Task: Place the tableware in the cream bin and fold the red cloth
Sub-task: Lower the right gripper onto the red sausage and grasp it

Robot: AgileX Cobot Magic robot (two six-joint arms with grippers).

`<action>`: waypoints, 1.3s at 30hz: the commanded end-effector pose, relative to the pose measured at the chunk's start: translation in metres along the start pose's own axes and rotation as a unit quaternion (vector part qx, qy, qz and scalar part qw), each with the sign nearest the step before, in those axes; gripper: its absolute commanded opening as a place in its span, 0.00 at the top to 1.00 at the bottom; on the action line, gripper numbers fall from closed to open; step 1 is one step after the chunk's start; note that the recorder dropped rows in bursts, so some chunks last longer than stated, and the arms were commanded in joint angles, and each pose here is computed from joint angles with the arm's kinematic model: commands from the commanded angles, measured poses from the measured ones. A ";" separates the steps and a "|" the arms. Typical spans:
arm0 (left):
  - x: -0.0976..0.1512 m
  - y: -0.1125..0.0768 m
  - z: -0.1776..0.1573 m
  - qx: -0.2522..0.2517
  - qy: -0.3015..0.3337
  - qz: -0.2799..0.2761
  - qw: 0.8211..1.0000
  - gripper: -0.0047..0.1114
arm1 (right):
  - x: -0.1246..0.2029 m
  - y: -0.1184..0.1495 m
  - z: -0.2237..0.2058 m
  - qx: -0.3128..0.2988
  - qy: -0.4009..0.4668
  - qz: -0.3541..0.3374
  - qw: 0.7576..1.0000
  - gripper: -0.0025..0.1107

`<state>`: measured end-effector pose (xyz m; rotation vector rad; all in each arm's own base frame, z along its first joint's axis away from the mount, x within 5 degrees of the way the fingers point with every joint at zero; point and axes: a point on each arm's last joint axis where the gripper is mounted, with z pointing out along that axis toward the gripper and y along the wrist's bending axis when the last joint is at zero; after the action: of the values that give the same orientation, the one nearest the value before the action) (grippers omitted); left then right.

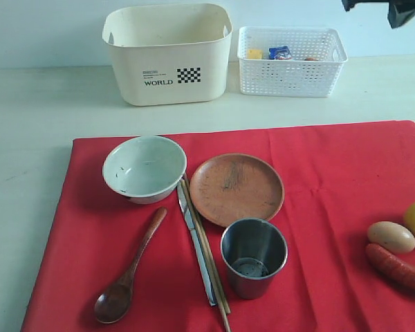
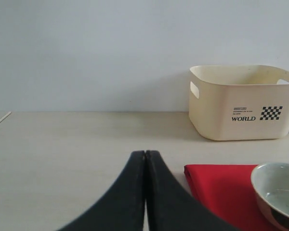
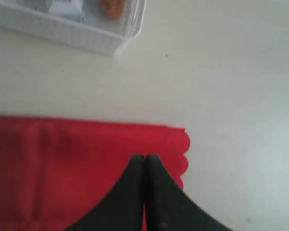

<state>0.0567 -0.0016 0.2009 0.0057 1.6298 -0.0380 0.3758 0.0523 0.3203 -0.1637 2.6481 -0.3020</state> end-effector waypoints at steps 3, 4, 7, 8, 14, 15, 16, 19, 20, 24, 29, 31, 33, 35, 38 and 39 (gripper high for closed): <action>0.001 0.000 0.000 0.000 -0.003 -0.007 1.000 0.95 | 0.051 0.003 -0.015 -0.045 0.099 -0.047 0.993 0.98; 0.001 0.000 0.000 0.000 -0.003 -0.007 1.000 0.95 | 0.056 0.004 -0.017 -0.052 0.101 -0.050 0.992 0.98; 0.001 0.000 0.000 0.000 -0.003 -0.007 1.000 0.95 | 0.073 0.006 -0.016 -0.063 0.120 -0.057 0.989 0.98; 0.001 0.000 0.000 0.000 -0.003 -0.007 1.000 0.95 | 0.081 0.007 -0.014 -0.066 0.129 -0.058 0.988 0.98; 0.001 0.000 0.000 0.000 -0.003 -0.007 1.000 0.95 | 0.130 0.028 0.003 -0.074 0.160 -0.050 0.983 0.98; 0.001 0.000 0.000 0.000 -0.003 -0.007 1.000 0.95 | 0.140 0.034 0.007 -0.077 0.159 -0.051 0.983 0.98; 0.001 0.000 0.000 0.000 -0.003 -0.007 1.000 0.95 | 0.149 0.039 0.011 -0.078 0.159 -0.050 0.983 0.98; 0.001 0.000 0.000 0.000 -0.003 -0.007 1.000 0.95 | 0.176 0.051 0.020 -0.079 0.166 -0.050 0.982 0.92; 0.001 0.000 0.000 0.000 -0.003 -0.007 1.000 0.95 | 0.183 0.054 0.024 -0.079 0.169 -0.046 0.981 0.89; 0.001 0.000 0.000 0.000 -0.003 -0.007 1.000 0.95 | 0.211 0.065 0.032 -0.076 0.198 -0.057 0.976 0.73; 0.001 0.000 0.000 0.000 -0.003 -0.007 1.000 0.95 | 0.217 0.069 0.033 -0.071 0.203 -0.061 0.975 0.51; 0.001 0.000 0.000 0.000 -0.003 -0.007 1.000 0.95 | 0.218 0.069 0.033 -0.069 0.209 -0.061 0.974 0.45; 0.001 0.000 0.000 0.000 -0.003 -0.007 1.000 0.95 | 0.220 0.068 0.033 -0.062 0.215 -0.054 0.973 0.42; 0.001 0.000 0.000 0.000 -0.003 -0.007 1.000 0.95 | 0.225 0.067 0.034 -0.058 0.223 -0.056 0.971 0.41; 0.001 0.000 0.000 0.000 -0.003 -0.007 1.000 0.95 | 0.234 0.066 0.039 -0.055 0.229 -0.063 0.970 0.41; 0.001 0.000 0.000 0.000 -0.003 -0.007 1.000 0.95 | 0.236 0.066 0.041 -0.057 0.228 -0.064 0.970 0.41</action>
<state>0.0567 -0.0016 0.2009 0.0057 1.6298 -0.0380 0.1863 0.0718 0.1708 -0.3226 3.1273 -0.2437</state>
